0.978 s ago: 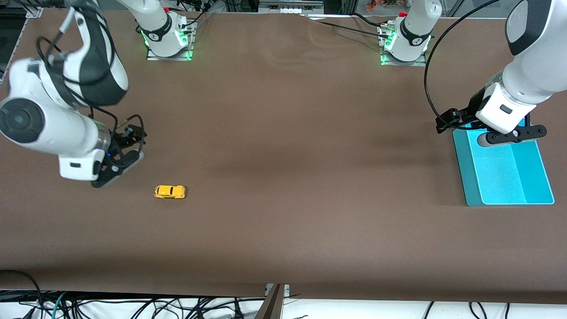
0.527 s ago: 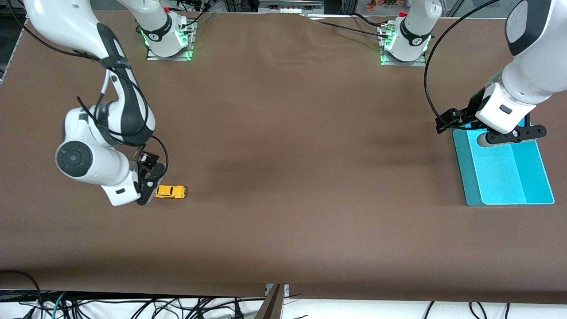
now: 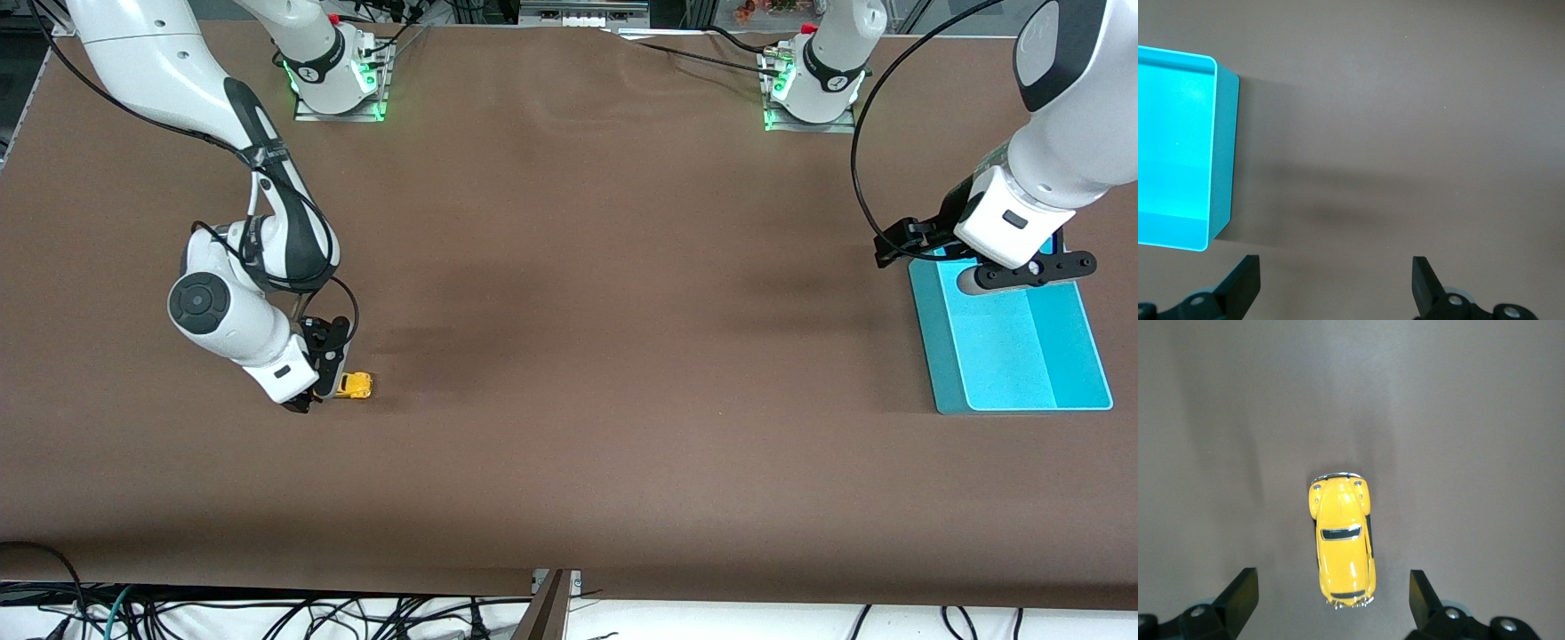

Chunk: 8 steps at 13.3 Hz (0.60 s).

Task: Wind and store yellow beetle car
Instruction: 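Lower the right gripper over the car and close on it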

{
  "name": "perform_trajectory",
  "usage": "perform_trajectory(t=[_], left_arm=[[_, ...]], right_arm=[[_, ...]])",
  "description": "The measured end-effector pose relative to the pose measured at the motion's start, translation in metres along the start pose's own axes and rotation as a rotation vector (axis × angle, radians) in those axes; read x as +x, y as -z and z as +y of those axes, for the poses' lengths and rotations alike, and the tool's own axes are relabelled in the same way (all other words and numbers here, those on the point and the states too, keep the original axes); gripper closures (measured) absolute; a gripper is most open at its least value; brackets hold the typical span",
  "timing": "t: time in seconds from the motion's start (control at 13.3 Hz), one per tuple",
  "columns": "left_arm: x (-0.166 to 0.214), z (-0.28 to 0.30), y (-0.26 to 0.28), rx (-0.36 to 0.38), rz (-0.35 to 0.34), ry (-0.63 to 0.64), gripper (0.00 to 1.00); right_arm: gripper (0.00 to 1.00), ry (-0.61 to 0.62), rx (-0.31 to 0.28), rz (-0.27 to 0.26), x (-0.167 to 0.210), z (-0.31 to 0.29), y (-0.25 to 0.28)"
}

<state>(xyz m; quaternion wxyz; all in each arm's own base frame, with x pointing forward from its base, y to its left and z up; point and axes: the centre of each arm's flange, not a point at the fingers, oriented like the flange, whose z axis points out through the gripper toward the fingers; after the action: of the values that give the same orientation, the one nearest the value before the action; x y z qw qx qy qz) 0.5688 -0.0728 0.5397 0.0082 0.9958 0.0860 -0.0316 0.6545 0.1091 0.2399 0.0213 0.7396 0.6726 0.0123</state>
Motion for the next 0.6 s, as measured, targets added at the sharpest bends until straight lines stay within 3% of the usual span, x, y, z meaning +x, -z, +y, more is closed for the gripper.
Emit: perform_trajectory(t=[0.23, 0.6], left_arm=[[0.0, 0.0, 0.0, 0.0, 0.0, 0.0, 0.0], [0.0, 0.001, 0.0, 0.0, -0.001, -0.001, 0.0]], right_arm=[[0.0, 0.044, -0.006, 0.006, -0.009, -0.002, -0.013], [0.0, 0.094, -0.009, 0.063, -0.024, 0.001, -0.036]])
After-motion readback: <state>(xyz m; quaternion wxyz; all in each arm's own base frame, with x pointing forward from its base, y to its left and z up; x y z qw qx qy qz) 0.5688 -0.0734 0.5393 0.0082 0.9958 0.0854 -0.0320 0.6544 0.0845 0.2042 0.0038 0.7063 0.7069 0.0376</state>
